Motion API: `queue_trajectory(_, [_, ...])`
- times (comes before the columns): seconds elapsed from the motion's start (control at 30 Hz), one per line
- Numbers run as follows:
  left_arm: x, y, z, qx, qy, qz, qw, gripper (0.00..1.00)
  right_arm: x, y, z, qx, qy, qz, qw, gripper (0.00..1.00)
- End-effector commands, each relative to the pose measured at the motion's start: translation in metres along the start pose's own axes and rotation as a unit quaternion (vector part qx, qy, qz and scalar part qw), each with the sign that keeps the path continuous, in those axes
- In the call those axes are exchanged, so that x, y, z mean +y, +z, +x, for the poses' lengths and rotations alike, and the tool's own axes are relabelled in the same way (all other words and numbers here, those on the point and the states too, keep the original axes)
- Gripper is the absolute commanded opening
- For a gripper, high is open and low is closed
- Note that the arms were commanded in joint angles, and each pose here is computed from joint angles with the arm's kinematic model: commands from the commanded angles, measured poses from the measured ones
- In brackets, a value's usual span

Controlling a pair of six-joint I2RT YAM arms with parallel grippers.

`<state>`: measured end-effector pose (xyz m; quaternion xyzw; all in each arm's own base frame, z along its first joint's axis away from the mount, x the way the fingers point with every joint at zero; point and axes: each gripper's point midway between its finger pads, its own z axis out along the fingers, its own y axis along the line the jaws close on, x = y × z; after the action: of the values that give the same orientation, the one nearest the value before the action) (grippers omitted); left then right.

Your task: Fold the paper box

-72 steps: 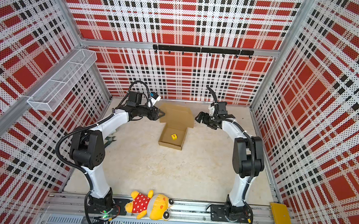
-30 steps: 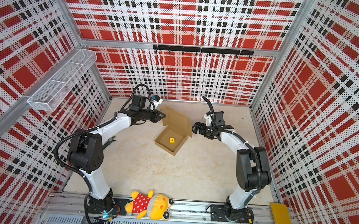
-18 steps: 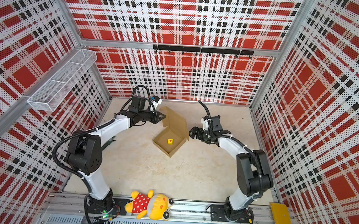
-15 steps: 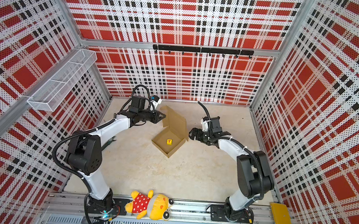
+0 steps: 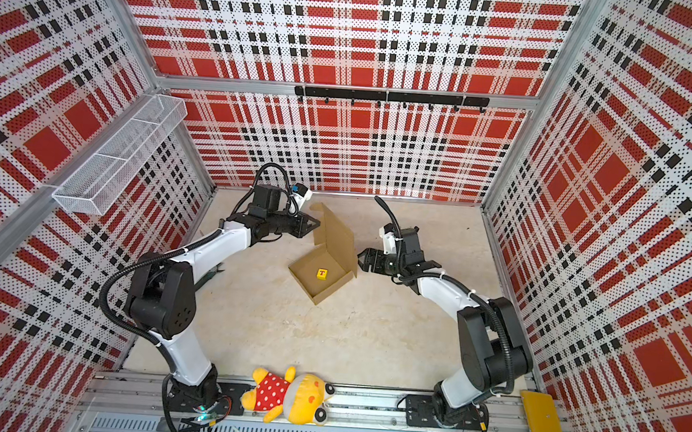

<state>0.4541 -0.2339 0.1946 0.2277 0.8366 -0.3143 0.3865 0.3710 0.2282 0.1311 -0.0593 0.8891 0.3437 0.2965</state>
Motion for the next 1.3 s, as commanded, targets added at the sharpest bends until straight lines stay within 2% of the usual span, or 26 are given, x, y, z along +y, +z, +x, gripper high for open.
queue_trajectory(0.0, [-0.018,0.000,-0.012,-0.016,0.018,0.014,1.000,0.14,0.008,0.003,-0.005,-0.012,-0.041,-0.014,0.999,0.84])
queue_trajectory(0.13, [-0.018,0.001,-0.011,-0.014,0.016,0.014,1.000,0.14,0.002,-0.003,0.003,-0.029,-0.057,-0.006,0.998,0.84])
queue_trajectory(0.4, [-0.017,0.004,-0.010,-0.009,0.017,0.012,1.000,0.14,0.023,-0.018,0.014,-0.060,-0.101,-0.064,0.991,0.82])
queue_trajectory(0.57, [-0.018,0.005,-0.007,-0.008,0.019,0.013,1.000,0.14,0.045,-0.019,0.017,-0.089,-0.170,-0.092,0.977,0.82])
queue_trajectory(0.8, [-0.034,0.009,-0.010,-0.001,0.045,0.016,0.999,0.14,0.057,-0.007,0.013,-0.109,-0.209,-0.108,0.966,0.81])
queue_trajectory(0.93, [-0.034,0.008,-0.007,0.001,0.040,0.014,0.999,0.13,0.068,-0.004,0.018,-0.123,-0.232,-0.125,0.957,0.81])
queue_trajectory(1.03, [-0.031,0.007,-0.006,0.000,0.036,0.012,0.999,0.13,0.070,0.001,0.032,-0.120,-0.274,-0.119,0.947,0.81])
queue_trajectory(1.13, [-0.028,0.008,-0.004,0.001,0.029,0.013,0.999,0.13,0.069,0.005,0.039,-0.118,-0.282,-0.117,0.945,0.80])
queue_trajectory(1.27, [-0.028,0.008,-0.004,0.001,0.030,0.014,0.999,0.13,0.082,0.004,0.039,-0.135,-0.307,-0.130,0.933,0.80])
